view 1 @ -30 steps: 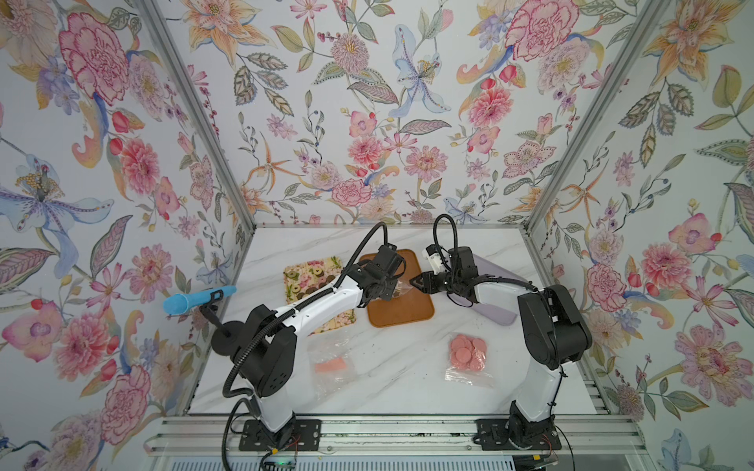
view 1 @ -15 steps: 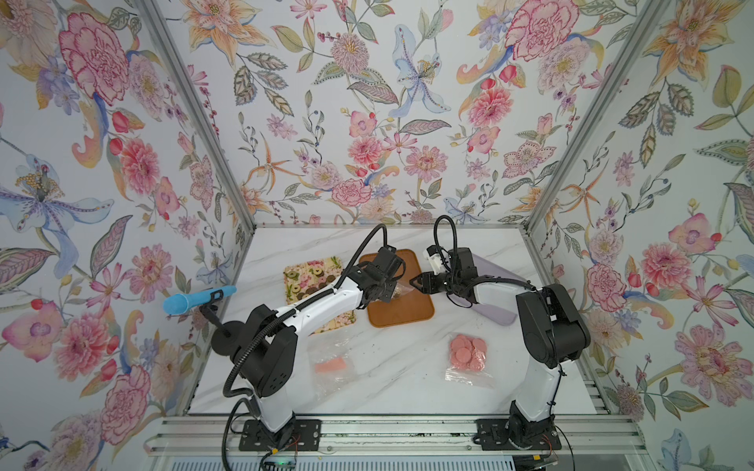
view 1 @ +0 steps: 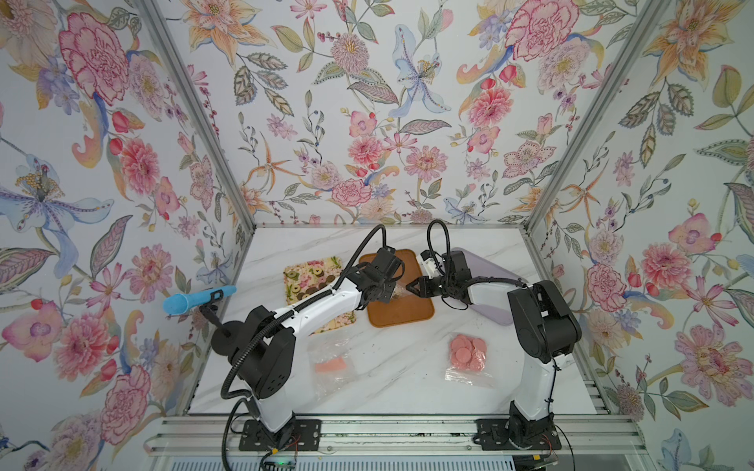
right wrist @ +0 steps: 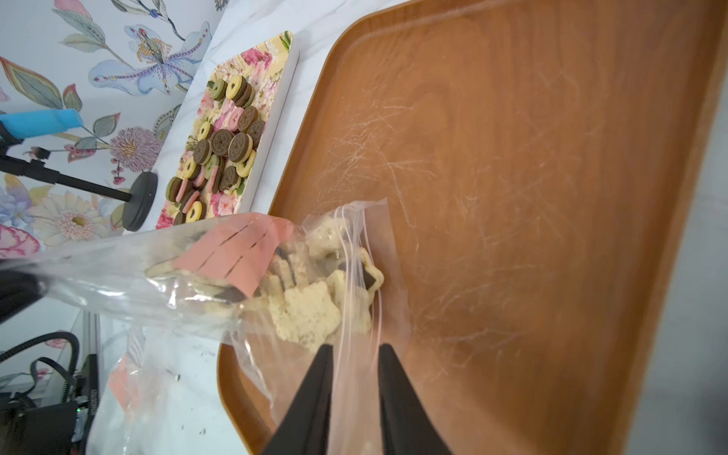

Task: Pour cookies out of the ziploc bag
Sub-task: 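Pour the cookies out of the ziploc bag onto the tray.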

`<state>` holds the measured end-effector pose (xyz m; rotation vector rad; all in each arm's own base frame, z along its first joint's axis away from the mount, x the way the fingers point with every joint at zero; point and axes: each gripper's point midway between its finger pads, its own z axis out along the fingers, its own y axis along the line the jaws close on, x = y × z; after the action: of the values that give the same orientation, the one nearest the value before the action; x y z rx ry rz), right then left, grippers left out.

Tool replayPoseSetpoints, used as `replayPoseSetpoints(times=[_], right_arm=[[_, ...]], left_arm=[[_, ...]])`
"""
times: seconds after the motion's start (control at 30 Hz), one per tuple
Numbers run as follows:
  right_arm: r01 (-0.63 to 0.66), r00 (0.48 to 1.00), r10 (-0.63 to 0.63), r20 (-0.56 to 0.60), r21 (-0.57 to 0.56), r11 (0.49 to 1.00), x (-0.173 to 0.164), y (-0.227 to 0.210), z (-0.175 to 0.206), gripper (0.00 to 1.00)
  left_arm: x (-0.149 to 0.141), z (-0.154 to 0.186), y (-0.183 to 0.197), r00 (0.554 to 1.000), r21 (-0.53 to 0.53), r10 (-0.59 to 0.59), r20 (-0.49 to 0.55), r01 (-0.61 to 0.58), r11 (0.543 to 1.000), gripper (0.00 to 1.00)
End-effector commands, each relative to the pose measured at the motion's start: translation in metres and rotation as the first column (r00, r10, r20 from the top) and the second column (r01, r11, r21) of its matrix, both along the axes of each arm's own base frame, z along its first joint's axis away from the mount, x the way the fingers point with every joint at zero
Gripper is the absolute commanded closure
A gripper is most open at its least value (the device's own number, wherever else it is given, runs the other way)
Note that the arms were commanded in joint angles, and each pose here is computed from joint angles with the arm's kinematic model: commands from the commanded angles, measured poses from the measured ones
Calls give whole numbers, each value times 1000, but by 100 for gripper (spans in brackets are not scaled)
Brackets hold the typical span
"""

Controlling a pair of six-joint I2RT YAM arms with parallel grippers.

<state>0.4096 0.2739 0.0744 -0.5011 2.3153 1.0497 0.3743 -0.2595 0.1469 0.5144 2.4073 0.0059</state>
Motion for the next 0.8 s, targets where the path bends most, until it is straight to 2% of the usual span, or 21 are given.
replayPoseSetpoints(times=[0.0,0.03,0.07,0.37,0.5,0.67,0.77], right_arm=[[-36,999,37,-25,52,998,1,11,6,94],[-34,999,36,-30,57,998,2,11,6,99],[-32,999,34,-35,62,998,1,11,7,100],[-24,1000,25,-17,74,997,9,12,22,100],[-28,1000,27,4,86,996,19,13,34,100],[-46,999,43,28,121,992,26,19,53,100],[-40,999,38,16,152,988,28,21,59,100]], left_arm=[[-1,11,8,1000,-13,20,21,-20,1000,100],[-1,10,9,1000,-11,19,20,-19,1000,100],[-1,11,9,1000,-13,21,21,-20,1000,100],[-13,11,14,1000,-28,16,5,-16,999,100],[-24,10,8,999,-55,-35,-13,35,998,100],[-40,-5,7,995,-69,-69,-73,64,996,100],[-50,-7,2,990,-112,-96,-102,85,990,100]])
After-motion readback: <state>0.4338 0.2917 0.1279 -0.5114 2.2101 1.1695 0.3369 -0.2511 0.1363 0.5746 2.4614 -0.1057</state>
